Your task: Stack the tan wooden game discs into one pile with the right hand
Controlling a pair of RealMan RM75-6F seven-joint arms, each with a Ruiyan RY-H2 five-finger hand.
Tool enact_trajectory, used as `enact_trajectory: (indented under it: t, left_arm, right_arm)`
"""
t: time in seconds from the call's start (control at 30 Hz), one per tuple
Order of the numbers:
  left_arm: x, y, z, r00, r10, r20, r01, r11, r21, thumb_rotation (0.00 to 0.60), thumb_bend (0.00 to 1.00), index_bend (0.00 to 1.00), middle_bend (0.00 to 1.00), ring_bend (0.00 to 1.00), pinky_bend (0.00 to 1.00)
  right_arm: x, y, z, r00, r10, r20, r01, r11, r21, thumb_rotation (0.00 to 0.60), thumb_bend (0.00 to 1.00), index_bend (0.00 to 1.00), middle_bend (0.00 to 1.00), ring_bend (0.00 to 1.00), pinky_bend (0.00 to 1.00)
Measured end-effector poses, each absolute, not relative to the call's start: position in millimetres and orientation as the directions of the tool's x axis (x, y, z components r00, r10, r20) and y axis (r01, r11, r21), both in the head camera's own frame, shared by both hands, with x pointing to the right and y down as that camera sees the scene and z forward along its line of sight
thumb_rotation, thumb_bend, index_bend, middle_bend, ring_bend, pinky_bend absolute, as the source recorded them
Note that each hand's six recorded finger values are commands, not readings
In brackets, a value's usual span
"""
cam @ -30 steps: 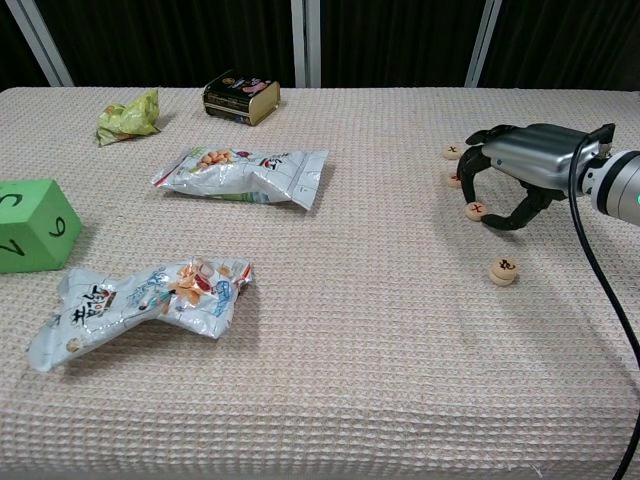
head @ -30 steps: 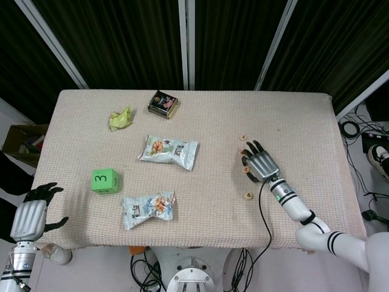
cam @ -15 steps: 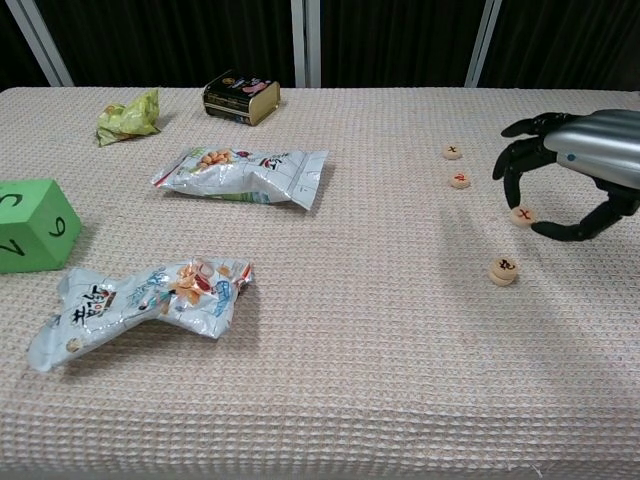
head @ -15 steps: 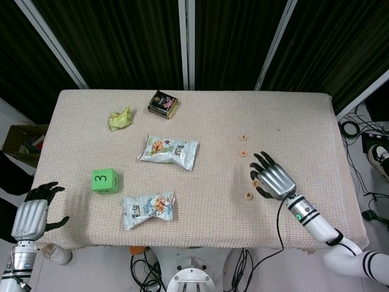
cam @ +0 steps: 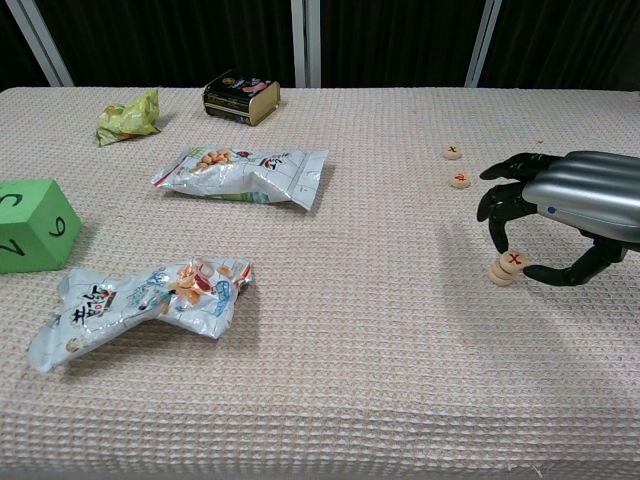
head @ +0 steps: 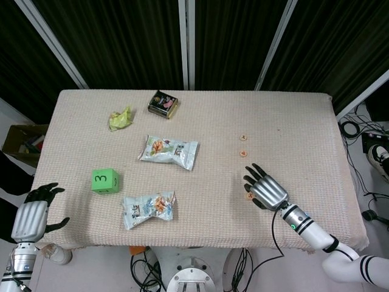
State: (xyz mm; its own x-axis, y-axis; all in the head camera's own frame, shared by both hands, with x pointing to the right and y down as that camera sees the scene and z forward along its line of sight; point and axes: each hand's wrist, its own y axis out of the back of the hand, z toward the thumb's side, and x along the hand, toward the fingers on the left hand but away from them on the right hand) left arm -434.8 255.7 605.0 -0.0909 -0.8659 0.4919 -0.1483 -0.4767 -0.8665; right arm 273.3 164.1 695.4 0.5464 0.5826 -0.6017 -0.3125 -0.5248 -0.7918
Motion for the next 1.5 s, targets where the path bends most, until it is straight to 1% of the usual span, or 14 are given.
enact_trajectory:
  t: [0.77,1.1,1.5]
  left_arm:
    - [-437.3,256.8,608.6,-0.097,-0.859,0.503,-0.154,-0.487,-0.860,0.600,0.13,0.28,0.16,0.13,0.18]
    - [-437.4,257.4,609.7,-0.097,-0.855,0.510,-0.155,-0.493,-0.856,0.600,0.13,0.28,0.16,0.13,0.18]
    - [-437.4,257.8,610.2,-0.099,-0.851,0.515,-0.157,-0.498,-0.853,0.600,0.13,0.28,0.16,0.13,0.18]
  right_arm:
    - [269.4,163.3,699.9,0.549,0.584,-0.598,-0.317,-0.517,-0.795,0.600,0.37,0.46,0.23,0.00,0.00]
    - [270.5,164.8,699.7,0.547,0.583,-0.601,-0.320,-0.517,-0.794,0.600,0.35,0.43,0.23,0.00,0.00]
    - [271.0,167.0,699.2,0.546,0.584,-0.600,-0.322,-0.515,-0.794,0.600,0.27,0.41,0.23,0.00,0.00]
